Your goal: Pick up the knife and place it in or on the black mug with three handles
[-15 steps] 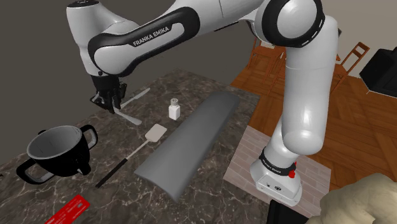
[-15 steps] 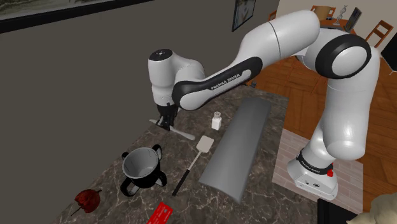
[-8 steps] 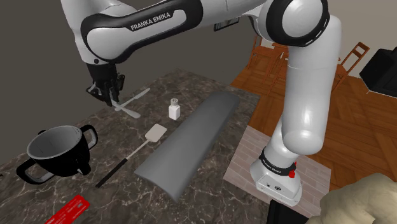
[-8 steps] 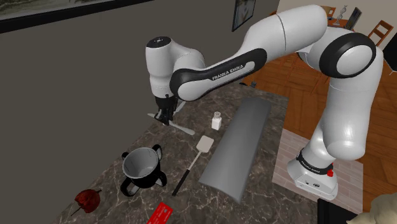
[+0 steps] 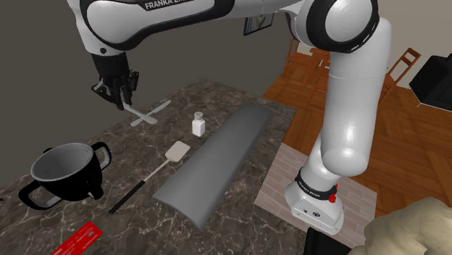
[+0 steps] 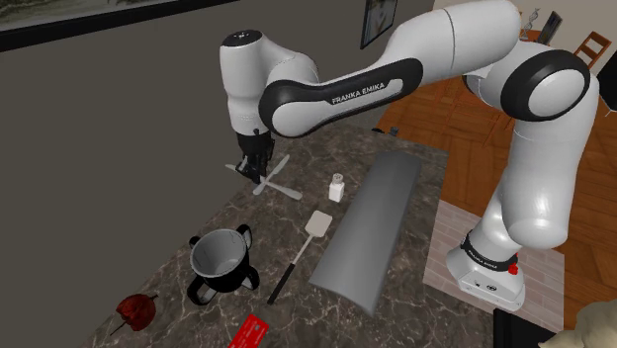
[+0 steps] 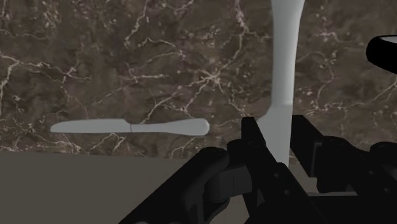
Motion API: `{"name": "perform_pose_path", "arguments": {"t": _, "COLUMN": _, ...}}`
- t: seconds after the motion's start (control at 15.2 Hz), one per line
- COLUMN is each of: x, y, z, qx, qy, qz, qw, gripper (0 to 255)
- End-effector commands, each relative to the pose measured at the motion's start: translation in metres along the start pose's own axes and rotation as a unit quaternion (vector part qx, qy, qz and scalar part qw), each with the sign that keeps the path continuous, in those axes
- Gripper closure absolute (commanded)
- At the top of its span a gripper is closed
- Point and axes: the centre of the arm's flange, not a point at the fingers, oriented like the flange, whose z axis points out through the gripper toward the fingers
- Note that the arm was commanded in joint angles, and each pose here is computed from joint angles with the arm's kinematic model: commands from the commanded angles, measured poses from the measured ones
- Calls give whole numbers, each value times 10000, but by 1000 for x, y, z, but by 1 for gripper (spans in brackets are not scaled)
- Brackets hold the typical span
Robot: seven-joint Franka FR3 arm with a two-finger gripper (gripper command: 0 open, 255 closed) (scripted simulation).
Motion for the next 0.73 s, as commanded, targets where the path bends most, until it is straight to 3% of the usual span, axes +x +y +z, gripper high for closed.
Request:
{"name": "perform_pose_path", "arguments": {"t": 0.0, "x": 0, "y": 0, "z": -10, "qx": 0, "qy": -2, "qz": 0, "qw": 10000, "gripper": 255}}
{"name": "perform_pose_path", "arguments": {"t": 0.33, "x": 3, "y": 2, "z": -33, "qx": 0, "qy": -2, "qz": 0, "qw": 10000, "gripper": 255}}
{"name": "perform_pose_path", "arguments": {"t": 0.66, "x": -2, "y": -64, "z": -39, "qx": 0, "qy": -2, "qz": 0, "qw": 10000, "gripper": 255}}
